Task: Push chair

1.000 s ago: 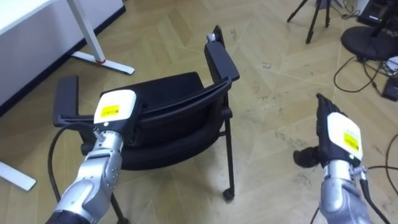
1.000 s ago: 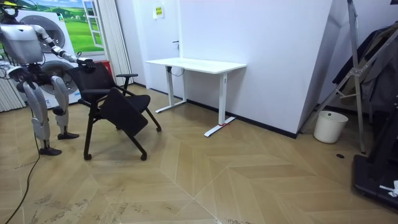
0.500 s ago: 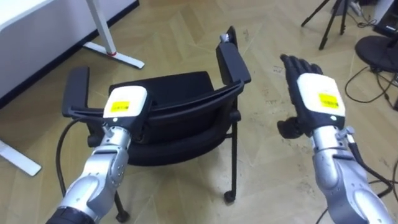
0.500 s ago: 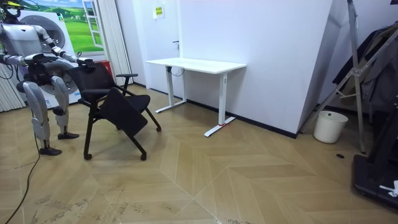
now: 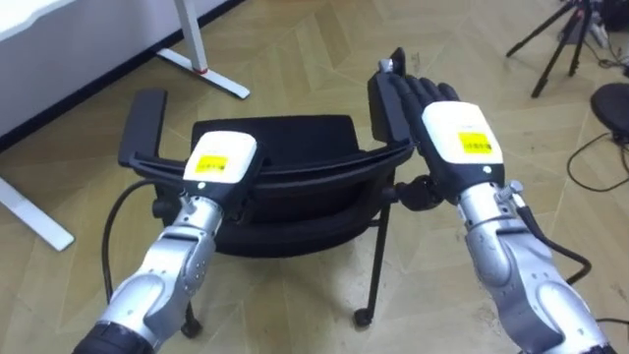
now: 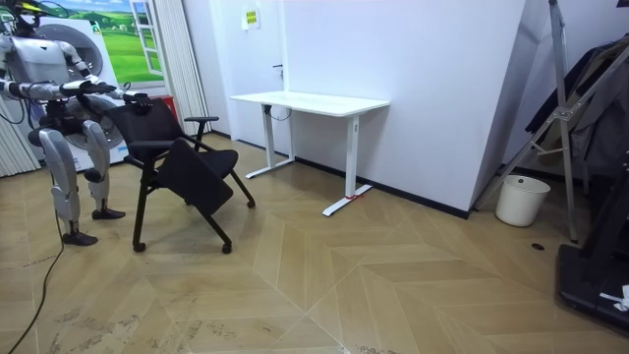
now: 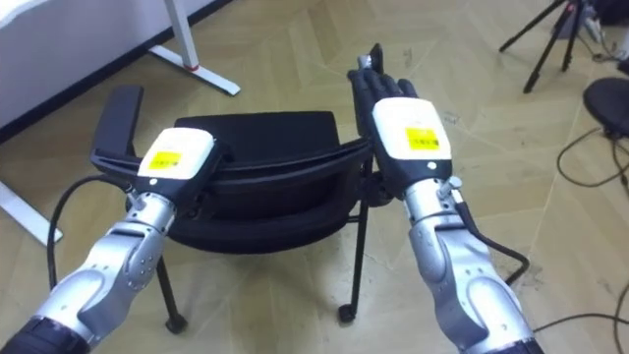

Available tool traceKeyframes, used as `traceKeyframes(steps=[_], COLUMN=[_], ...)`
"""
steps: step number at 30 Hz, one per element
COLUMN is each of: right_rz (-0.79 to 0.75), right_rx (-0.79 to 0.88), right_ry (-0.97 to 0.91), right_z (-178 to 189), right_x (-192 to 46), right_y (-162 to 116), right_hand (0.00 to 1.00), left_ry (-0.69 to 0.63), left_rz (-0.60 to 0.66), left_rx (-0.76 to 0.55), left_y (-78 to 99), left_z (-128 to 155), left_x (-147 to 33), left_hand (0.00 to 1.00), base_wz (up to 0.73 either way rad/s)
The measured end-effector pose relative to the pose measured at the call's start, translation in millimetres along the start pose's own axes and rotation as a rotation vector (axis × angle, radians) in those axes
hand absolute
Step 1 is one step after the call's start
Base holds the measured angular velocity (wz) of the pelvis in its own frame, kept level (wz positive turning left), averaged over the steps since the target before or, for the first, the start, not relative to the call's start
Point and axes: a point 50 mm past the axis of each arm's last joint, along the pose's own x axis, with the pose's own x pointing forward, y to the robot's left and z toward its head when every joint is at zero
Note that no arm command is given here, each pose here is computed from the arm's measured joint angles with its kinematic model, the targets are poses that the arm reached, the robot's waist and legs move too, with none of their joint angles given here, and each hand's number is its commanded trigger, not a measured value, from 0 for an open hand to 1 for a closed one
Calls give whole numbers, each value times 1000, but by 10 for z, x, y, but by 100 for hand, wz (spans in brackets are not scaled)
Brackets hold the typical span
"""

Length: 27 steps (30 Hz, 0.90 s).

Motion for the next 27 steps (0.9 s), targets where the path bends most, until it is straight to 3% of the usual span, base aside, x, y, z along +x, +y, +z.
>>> traceKeyframes(steps=[27], right_rz=[91], right_rx=[-44], right_ry=[-136], right_z=[252], right_x=[49], right_y=[86], right_hand=[0], left_ry=[-73], left_rz=[11], left_rx=[21], left_y=[63], left_z=[91], left_x=[48], left_hand=[100], base_wz=[2])
